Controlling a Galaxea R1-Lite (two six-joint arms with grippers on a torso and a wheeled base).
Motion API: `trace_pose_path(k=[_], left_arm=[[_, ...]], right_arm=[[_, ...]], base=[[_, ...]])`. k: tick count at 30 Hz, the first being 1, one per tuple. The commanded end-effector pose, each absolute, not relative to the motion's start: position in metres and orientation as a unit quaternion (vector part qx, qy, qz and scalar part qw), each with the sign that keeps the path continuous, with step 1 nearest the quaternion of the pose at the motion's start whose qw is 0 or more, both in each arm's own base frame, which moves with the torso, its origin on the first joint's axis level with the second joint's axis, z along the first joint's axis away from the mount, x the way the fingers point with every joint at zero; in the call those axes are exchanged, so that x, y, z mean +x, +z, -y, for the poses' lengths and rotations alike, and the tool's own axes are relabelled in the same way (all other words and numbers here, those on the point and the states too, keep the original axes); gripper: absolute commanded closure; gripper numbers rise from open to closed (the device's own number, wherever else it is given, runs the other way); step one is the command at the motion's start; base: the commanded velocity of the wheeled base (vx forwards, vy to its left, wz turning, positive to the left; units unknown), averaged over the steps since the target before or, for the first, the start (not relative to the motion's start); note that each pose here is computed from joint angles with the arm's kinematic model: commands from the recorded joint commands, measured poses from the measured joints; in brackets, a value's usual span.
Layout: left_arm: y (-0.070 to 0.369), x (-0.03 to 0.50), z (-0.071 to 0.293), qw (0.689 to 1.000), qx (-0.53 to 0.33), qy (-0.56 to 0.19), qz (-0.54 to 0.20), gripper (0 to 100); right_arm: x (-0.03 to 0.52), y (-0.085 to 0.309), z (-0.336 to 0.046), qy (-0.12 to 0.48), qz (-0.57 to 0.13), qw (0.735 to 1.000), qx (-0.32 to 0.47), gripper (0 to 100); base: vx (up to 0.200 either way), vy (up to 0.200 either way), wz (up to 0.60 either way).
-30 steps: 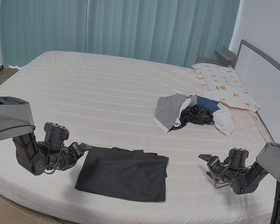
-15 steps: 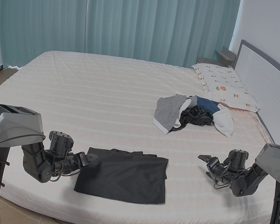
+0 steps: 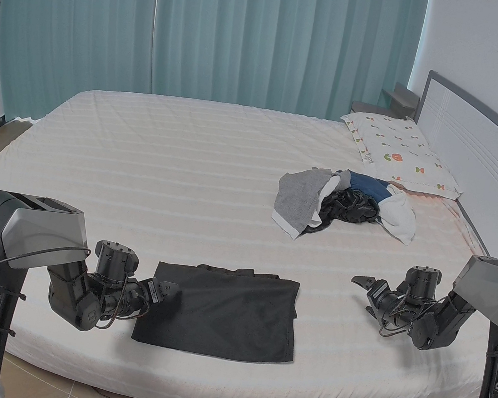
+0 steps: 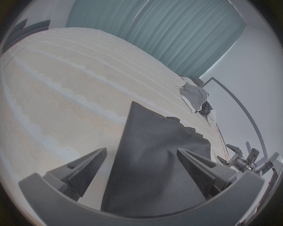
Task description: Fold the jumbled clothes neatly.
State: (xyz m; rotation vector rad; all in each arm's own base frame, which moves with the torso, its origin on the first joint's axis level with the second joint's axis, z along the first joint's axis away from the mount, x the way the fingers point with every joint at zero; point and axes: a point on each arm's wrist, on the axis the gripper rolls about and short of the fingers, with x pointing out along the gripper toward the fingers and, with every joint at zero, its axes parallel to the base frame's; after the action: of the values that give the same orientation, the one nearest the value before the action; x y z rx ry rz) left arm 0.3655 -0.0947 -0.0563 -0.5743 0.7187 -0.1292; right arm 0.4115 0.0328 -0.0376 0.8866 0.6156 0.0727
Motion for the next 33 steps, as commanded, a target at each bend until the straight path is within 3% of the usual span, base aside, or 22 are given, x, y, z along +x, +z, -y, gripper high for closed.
trace_pose_path(k=[1,7,8,33], left_arm=[[-0.0592,0.3653,0.0947,0.893,-0.276,-0.061,-0.350,0],[-0.0581,0.3652,0.0946,0.894,-0.277,-0.062,-0.348,0],[-0.0581,0.3652,0.0946,0.893,-0.277,-0.061,-0.348,100],[-0.0567,0.3597,0.0880,0.900,-0.282,-0.049,-0.329,100]], right_arm=[[0.4114,-0.0384,-0.0335,0.035,-0.294,0.857,0.422,0],[0.4113,-0.0390,-0.0335,0.035,-0.295,0.857,0.422,0],[0.4113,-0.0390,-0.0335,0.035,-0.295,0.857,0.422,0],[0.4114,-0.0384,-0.0335,0.036,-0.294,0.858,0.420,0]], base=[[0.000,0.000,0.00],[0.000,0.000,0.00],[0.000,0.000,0.00],[0.000,0.000,0.00]])
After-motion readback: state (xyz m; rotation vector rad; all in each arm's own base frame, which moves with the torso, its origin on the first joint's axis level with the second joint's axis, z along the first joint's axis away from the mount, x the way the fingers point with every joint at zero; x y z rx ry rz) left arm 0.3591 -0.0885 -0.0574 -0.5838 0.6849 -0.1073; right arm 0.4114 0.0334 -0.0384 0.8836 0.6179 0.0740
